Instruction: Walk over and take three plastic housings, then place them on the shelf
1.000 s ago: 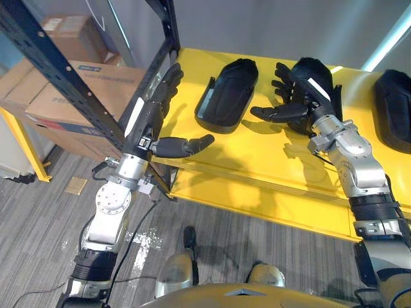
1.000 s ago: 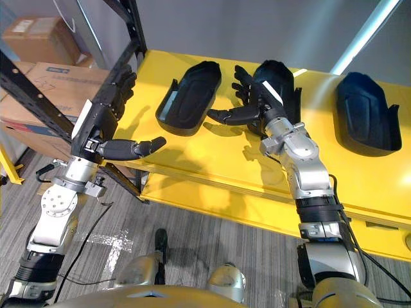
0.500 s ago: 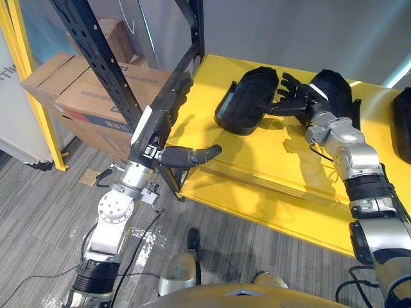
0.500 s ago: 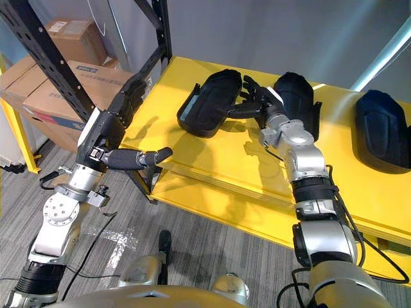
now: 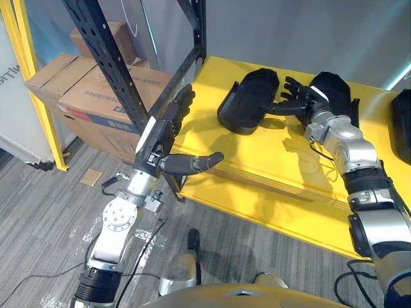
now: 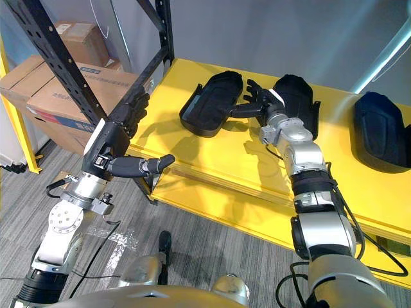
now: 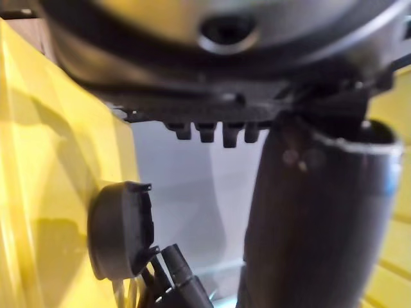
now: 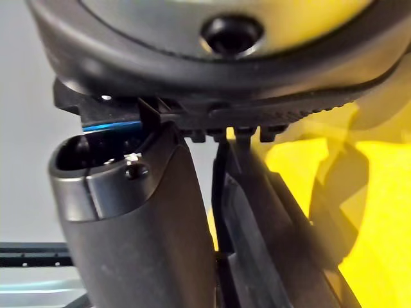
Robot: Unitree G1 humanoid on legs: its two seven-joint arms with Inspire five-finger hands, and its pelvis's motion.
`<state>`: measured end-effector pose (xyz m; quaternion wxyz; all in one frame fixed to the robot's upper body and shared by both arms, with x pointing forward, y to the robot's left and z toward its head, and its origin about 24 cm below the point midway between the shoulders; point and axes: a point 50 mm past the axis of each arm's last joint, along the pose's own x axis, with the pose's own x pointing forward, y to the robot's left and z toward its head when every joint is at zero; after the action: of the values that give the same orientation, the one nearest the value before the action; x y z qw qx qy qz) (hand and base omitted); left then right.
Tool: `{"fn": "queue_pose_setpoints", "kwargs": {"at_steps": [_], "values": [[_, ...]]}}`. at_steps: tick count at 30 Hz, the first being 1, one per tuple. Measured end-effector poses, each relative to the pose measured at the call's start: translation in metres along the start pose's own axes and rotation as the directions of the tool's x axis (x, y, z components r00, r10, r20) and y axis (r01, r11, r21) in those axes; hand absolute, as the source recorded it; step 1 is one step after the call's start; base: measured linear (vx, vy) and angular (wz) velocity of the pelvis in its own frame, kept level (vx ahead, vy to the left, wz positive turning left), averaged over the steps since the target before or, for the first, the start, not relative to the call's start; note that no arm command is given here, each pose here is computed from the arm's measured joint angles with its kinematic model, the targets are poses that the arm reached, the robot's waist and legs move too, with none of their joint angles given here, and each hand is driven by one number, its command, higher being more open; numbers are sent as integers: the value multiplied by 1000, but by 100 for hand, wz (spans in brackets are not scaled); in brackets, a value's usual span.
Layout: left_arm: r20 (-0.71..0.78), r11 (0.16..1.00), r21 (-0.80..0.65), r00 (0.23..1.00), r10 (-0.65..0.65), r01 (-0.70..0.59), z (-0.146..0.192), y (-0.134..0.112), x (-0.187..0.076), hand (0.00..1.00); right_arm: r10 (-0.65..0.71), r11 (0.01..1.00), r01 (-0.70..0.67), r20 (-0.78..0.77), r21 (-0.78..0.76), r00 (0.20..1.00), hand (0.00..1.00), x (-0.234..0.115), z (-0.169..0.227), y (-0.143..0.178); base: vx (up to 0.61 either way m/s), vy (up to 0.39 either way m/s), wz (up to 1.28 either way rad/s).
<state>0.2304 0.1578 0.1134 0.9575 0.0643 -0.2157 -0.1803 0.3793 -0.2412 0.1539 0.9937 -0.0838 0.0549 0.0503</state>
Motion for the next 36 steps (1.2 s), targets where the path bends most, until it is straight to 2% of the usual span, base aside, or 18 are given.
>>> {"fn": "queue_pose_setpoints", "kwargs": {"at_steps": [8,21,28,32,34,36], "values": [[-18,999,-6,999,-40,40,-3,-7,-1,100,-22,999,21,-9,-28,1000,100,10,15,-2,5,-15,1],[-21,999,-35,1000,-14,13,-3,-3,-2,100,-70,997,70,-3,-32,998,100,20,38,-8,1,-14,4],[-34,1000,-21,999,-19,18,-4,-1,-4,100,-64,994,68,46,-85,997,100,21,57,-5,0,-5,0],[-41,1000,-15,999,23,-23,-4,3,-8,100,-45,984,73,169,-162,985,100,16,80,-1,0,0,0],[-51,999,-1,997,54,-54,-5,6,-10,100,-9,975,75,301,-211,954,100,5,97,8,4,-21,-10],[-52,995,42,994,96,-94,-5,10,-11,100,44,970,77,475,-232,879,100,-21,109,20,-3,-13,-25]]}}
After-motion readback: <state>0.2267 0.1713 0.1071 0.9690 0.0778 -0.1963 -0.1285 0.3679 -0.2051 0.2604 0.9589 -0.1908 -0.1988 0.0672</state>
